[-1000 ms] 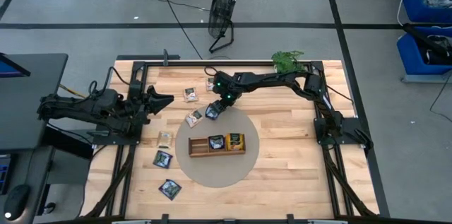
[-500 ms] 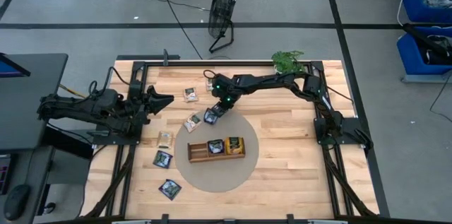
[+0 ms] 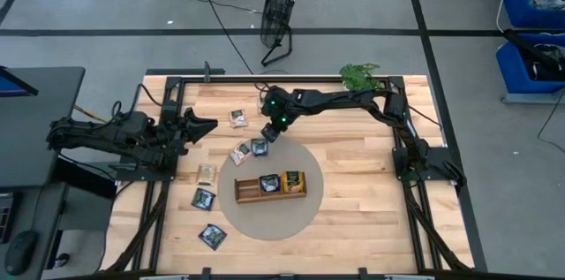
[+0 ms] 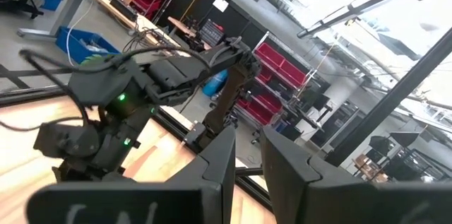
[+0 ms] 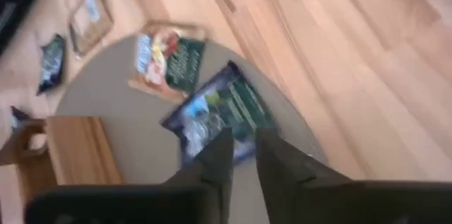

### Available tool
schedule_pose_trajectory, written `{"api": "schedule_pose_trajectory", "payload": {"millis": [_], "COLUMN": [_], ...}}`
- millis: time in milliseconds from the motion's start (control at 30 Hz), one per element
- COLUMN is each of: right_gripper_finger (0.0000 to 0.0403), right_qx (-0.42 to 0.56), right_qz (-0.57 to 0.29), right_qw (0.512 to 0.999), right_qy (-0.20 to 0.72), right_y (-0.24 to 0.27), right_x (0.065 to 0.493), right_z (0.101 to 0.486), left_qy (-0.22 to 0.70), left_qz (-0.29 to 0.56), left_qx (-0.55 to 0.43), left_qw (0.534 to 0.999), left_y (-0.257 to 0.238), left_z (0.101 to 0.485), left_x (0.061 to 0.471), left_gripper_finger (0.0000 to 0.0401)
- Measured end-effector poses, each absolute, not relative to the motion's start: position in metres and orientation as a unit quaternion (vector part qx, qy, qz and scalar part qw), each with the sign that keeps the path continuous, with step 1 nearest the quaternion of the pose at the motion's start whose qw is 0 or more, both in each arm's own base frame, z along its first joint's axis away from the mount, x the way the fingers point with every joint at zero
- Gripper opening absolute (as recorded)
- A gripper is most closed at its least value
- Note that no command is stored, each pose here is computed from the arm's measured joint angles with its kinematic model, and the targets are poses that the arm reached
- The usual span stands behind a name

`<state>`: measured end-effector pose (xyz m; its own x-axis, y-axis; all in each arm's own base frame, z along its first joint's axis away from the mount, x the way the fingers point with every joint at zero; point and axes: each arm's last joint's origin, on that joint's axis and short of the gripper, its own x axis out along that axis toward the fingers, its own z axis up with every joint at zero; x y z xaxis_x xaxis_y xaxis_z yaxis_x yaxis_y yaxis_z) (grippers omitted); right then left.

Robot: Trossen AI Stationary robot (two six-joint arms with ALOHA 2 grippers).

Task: Pick & Place Tea
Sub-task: Put the violet tea bag into the middle section of the wooden organizer

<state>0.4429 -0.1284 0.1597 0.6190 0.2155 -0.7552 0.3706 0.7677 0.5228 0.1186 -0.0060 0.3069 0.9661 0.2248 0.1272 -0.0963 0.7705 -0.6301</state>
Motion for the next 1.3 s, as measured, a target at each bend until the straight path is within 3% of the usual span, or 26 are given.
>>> {"api": "schedule_pose_trajectory", "payload": {"millis": [333, 600, 1100, 1300], "right_gripper_finger": [0.0176, 0.0247, 0.0254, 0.0256], "right_qx": [0.281, 0.270, 0.098, 0.089], "right_qz": [0.017, -0.039, -0.057, -0.073], "right_qw": [0.870, 0.868, 0.873, 0.865], "right_qy": [0.404, 0.416, 0.475, 0.488], "right_y": [-0.126, -0.114, -0.082, -0.086], "right_x": [0.449, 0.452, 0.455, 0.455], "right_z": [0.166, 0.163, 0.146, 0.135], "left_qy": [-0.096, -0.096, -0.097, -0.097], "left_qz": [0.086, 0.086, 0.085, 0.085], "left_qx": [-0.329, -0.329, -0.341, -0.341], "left_qw": [0.935, 0.935, 0.931, 0.931], "left_y": [-0.006, -0.006, -0.006, -0.006], "left_z": [0.307, 0.307, 0.306, 0.306], "left_x": [0.119, 0.119, 0.119, 0.119], "left_gripper_finger": [0.0071, 0.0071, 0.0071, 0.0071]}}
